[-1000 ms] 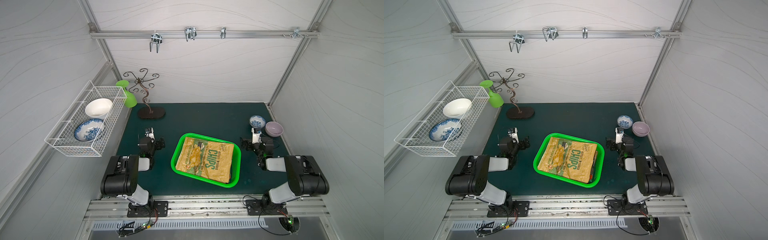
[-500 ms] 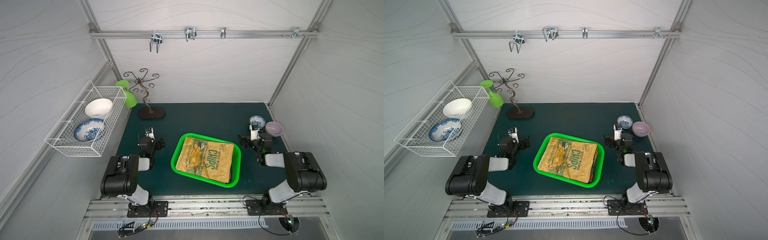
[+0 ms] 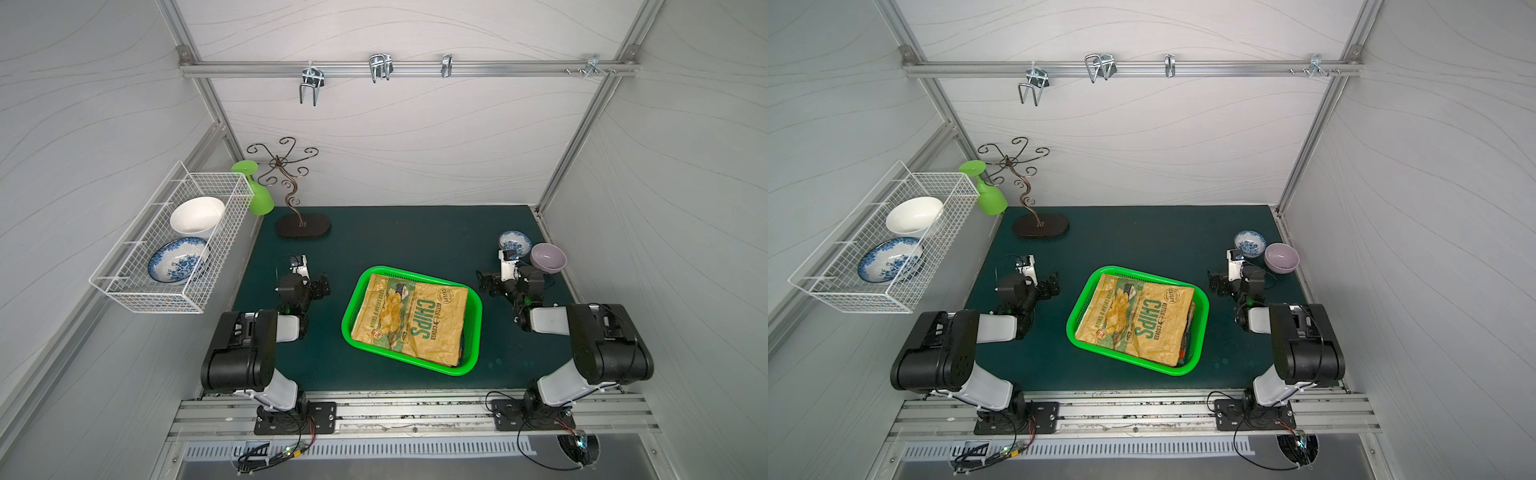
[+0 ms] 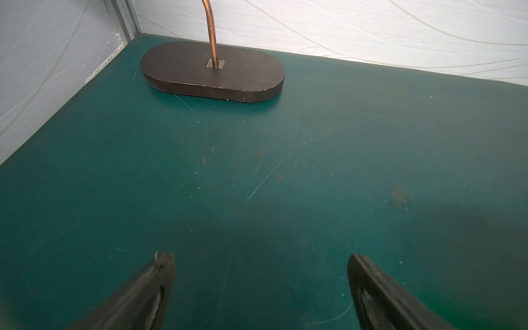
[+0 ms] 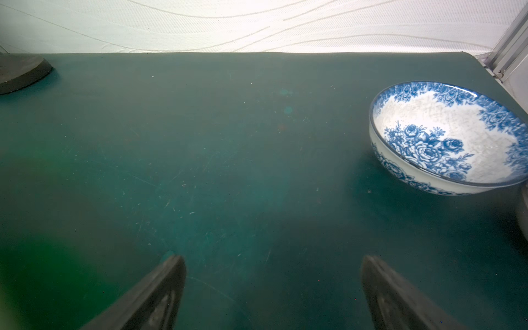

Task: Put the potato chips into the basket
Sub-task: Reset both arms

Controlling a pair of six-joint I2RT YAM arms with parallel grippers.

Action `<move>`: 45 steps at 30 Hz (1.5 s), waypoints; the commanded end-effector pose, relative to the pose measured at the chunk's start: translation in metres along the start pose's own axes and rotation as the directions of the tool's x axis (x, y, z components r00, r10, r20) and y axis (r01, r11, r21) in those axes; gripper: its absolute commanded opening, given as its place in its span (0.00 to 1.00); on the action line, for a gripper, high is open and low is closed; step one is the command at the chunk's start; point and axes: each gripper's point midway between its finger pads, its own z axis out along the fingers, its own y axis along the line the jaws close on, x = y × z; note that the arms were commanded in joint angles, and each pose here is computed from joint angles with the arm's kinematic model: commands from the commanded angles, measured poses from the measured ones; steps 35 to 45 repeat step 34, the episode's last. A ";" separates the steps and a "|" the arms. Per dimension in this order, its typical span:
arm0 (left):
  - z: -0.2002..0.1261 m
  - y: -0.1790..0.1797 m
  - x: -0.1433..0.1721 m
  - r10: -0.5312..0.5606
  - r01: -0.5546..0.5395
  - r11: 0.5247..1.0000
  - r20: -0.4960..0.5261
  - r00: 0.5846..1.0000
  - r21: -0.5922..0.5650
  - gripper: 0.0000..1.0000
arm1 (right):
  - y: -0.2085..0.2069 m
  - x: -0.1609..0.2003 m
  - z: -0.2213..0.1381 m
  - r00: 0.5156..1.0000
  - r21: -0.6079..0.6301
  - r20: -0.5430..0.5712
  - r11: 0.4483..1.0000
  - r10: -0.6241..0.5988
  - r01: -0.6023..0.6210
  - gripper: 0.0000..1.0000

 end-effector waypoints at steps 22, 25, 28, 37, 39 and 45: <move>0.003 -0.002 -0.019 0.011 -0.011 1.000 0.054 0.998 0.001 0.99 | 0.000 0.003 0.002 1.000 -0.006 -0.013 1.000 0.004 -0.004 0.99; 0.003 -0.002 -0.020 0.011 -0.011 1.000 0.056 0.998 0.003 0.99 | 0.000 0.002 0.002 1.000 -0.004 -0.010 1.000 0.000 0.000 0.99; 0.003 -0.002 -0.020 0.010 -0.010 1.000 0.055 0.998 0.001 0.99 | 0.000 0.003 0.002 1.000 -0.003 -0.011 1.000 -0.002 0.002 0.99; 0.003 -0.002 -0.020 0.011 -0.011 1.000 0.056 0.998 0.001 0.99 | 0.000 0.002 0.001 1.000 0.003 -0.009 1.000 -0.003 0.003 0.99; 0.003 -0.002 -0.020 0.011 -0.011 1.000 0.056 0.998 0.001 0.99 | 0.000 0.002 0.001 1.000 0.003 -0.009 1.000 -0.003 0.003 0.99; 0.003 -0.002 -0.020 0.011 -0.011 1.000 0.056 0.998 0.001 0.99 | 0.000 0.002 0.001 1.000 0.003 -0.009 1.000 -0.003 0.003 0.99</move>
